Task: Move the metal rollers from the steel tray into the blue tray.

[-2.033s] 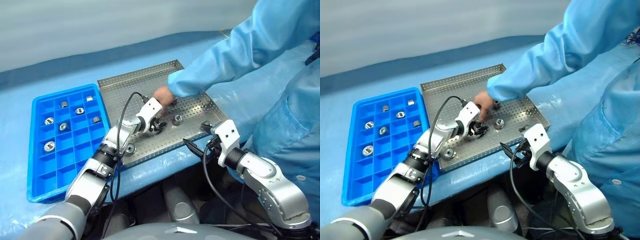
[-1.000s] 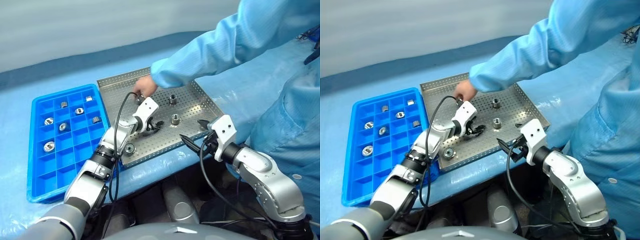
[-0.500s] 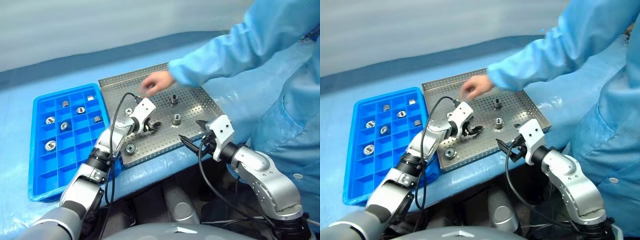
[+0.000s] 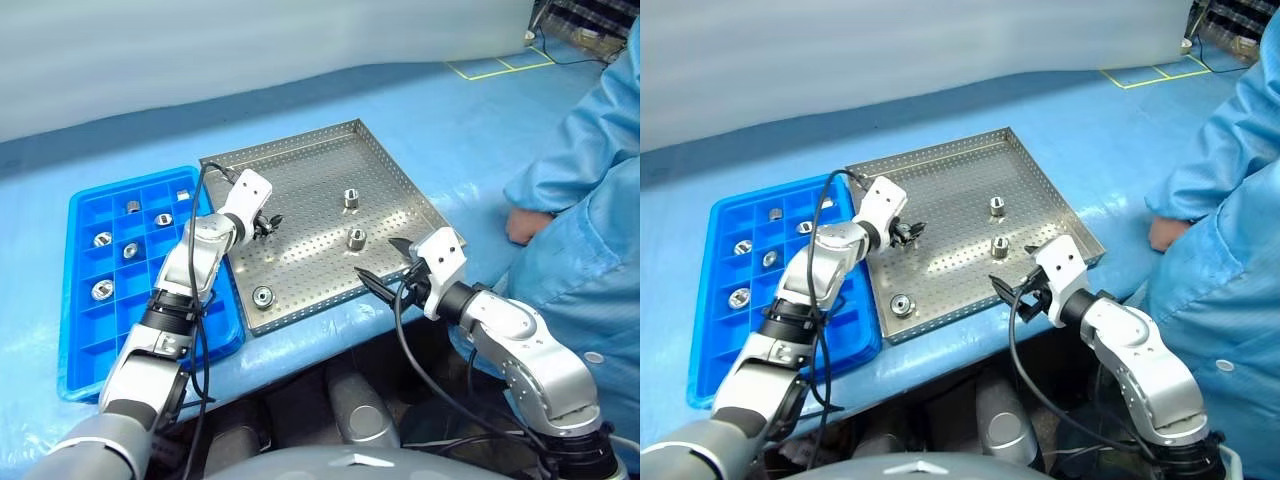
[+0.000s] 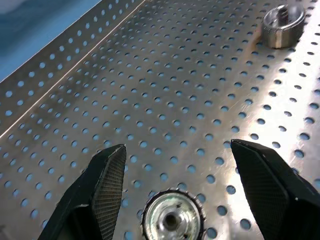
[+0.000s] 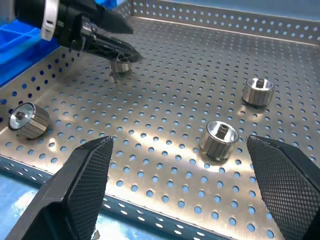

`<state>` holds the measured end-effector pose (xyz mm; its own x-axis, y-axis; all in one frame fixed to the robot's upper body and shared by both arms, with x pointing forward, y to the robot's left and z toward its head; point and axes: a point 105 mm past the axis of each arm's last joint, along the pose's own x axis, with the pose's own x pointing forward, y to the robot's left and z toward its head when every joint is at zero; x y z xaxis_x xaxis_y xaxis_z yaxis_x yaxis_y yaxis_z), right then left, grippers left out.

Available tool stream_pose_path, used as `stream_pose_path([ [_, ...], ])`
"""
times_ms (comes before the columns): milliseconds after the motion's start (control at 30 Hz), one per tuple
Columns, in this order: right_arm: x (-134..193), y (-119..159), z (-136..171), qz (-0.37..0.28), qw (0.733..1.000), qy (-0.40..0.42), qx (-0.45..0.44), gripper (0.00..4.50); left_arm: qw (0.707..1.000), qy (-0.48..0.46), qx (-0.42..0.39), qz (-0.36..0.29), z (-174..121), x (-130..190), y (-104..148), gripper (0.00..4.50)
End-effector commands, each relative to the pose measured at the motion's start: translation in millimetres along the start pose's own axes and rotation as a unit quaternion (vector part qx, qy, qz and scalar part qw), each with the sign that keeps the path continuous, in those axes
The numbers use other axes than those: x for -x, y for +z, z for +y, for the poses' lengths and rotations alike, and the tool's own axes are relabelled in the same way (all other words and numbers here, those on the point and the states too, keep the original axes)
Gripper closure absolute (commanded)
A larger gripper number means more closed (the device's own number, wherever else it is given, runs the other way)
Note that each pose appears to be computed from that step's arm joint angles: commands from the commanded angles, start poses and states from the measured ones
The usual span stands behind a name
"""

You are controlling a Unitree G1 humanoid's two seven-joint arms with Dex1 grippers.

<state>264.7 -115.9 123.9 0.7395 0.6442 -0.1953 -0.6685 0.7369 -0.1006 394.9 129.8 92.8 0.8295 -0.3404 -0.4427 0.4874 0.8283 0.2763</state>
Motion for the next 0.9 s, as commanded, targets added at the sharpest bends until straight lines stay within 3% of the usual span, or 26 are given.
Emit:
stream_pose_path([
  [33, -1, 23, 18, -0.058, 0.997, 0.053, 0.001, 0.00, 1.000, 0.002, -0.021, 0.009, 1, 5, 3, 0.89],
  [367, -9, 24, 27, -0.067, 0.996, 0.064, -0.004, 0.00, 0.997, 0.002, -0.022, 0.069, 1, -2, -22, 0.89],
  [467, -9, 24, 26, -0.067, 0.996, 0.061, -0.003, 0.00, 0.997, 0.001, -0.004, 0.078, -1, -5, -26, 1.49],
  [600, -9, 24, 25, -0.068, 0.996, 0.056, -0.003, 0.00, 0.997, -0.004, -0.004, 0.073, -3, -6, -22, 2.74],
  [900, -12, 24, 26, -0.066, 0.996, 0.056, -0.003, 0.00, 0.998, 0.006, 0.010, 0.055, 2, -6, -17, 2.75],
])
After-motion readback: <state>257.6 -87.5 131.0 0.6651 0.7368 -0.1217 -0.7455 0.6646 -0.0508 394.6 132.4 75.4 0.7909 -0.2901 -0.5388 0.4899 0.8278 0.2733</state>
